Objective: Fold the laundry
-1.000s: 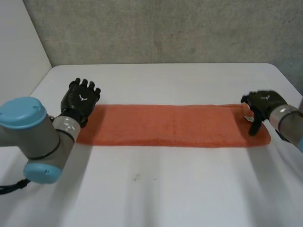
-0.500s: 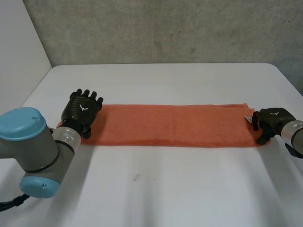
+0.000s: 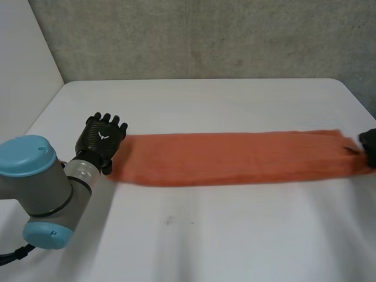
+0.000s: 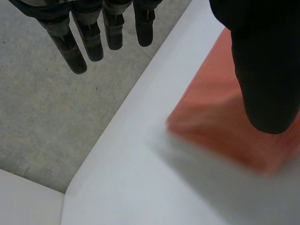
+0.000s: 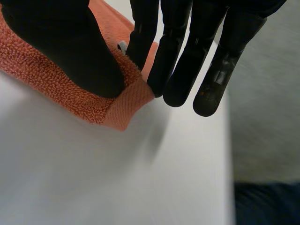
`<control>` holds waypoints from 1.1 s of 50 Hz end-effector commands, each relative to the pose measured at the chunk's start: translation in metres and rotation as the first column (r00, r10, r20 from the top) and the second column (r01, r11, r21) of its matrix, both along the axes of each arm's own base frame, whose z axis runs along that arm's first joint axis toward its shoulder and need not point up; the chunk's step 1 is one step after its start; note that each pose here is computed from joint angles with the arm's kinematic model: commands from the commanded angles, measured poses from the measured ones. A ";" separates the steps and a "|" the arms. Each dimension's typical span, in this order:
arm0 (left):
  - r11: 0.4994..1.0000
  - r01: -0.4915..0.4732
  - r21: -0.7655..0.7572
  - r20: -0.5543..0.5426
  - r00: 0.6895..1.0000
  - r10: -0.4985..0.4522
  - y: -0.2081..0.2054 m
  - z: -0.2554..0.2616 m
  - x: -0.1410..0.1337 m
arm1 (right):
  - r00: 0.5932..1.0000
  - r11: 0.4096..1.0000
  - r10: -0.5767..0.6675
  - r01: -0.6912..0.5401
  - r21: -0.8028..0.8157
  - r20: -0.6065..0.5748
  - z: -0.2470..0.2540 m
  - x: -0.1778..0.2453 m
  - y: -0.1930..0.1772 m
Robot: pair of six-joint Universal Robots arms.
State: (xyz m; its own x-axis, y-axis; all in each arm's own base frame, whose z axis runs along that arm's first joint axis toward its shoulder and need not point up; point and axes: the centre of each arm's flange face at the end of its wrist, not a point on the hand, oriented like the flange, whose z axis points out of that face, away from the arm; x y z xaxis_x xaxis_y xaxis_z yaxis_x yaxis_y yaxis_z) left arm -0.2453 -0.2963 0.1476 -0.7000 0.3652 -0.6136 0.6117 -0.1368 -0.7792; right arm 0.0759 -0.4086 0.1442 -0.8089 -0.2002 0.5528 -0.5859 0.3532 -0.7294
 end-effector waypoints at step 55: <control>0.999 0.041 -0.013 -0.006 0.999 -0.041 0.010 0.005 -0.012 | 0.906 0.939 0.286 -0.330 0.098 0.311 -0.021 0.176 0.105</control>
State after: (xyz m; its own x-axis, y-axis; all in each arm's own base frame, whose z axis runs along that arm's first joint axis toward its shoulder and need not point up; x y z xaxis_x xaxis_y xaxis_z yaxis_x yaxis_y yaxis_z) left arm -0.2553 -0.2880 0.1523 -0.6912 0.3812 -0.6140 0.6017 -0.1671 -0.7811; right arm 0.2752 -0.3056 0.1416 -0.7999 -0.5356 0.2707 -0.4327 0.2021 -0.8786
